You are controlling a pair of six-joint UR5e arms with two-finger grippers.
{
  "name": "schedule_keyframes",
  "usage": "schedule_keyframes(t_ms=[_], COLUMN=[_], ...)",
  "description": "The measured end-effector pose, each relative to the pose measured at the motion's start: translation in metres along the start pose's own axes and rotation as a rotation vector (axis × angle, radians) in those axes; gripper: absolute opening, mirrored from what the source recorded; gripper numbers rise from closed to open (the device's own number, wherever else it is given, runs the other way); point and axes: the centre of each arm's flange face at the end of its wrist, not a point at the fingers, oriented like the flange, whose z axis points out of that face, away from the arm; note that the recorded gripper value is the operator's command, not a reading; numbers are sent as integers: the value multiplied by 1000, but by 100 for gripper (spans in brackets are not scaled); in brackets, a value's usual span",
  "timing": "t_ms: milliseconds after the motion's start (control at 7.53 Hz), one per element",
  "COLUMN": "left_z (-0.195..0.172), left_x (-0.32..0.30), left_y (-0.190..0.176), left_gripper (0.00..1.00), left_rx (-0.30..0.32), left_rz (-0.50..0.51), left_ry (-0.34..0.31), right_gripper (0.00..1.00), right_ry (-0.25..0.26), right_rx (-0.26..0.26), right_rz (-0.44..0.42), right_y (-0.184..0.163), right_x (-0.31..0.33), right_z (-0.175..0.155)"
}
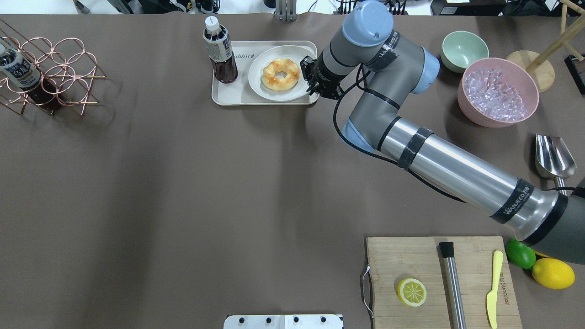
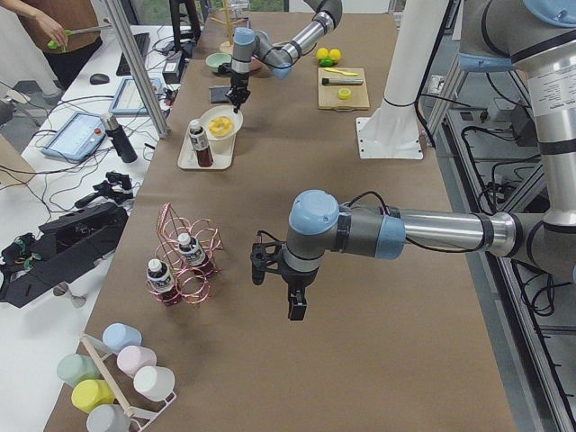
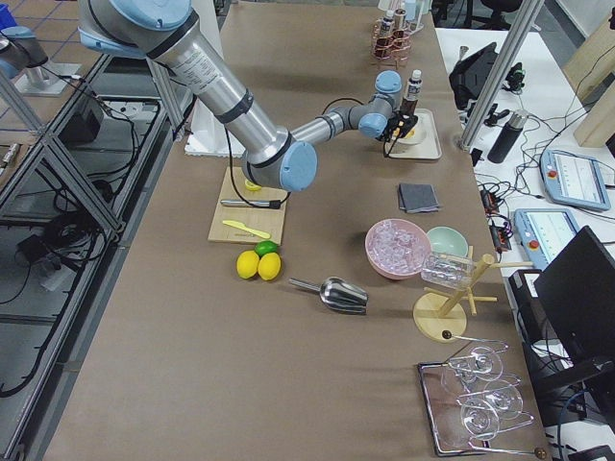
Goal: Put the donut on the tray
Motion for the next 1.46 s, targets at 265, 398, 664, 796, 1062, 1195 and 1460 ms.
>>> schedule_keyframes(t_ms=[265, 398, 664, 796, 1062, 1195, 1460], left_z=[0, 0, -1, -1, -2, -2, -2], left_x=[-1, -1, -1, -1, -2, -3, -3], left_y=[0, 0, -1, -1, -2, -2, -2], left_gripper=[98, 98, 98, 98, 98, 98, 98], left_rx=[1, 1, 4, 5, 9, 10, 10], left_rz=[-1, -2, -1, -1, -1, -1, -1], left_ry=[-1, -2, -2, -6, -18, -21, -22], right_gripper=[0, 0, 0, 0, 99, 100, 100], right_ry=[15, 23, 36, 40, 40, 41, 39], right_rx=[28, 35, 58, 66, 79, 81, 78], right_rz=[14, 20, 35, 47, 71, 73, 70], right_y=[-2, -3, -6, -6, -1, 1, 9], right_x=[-20, -27, -35, -40, -46, -46, -45], right_z=[12, 17, 24, 27, 31, 33, 35])
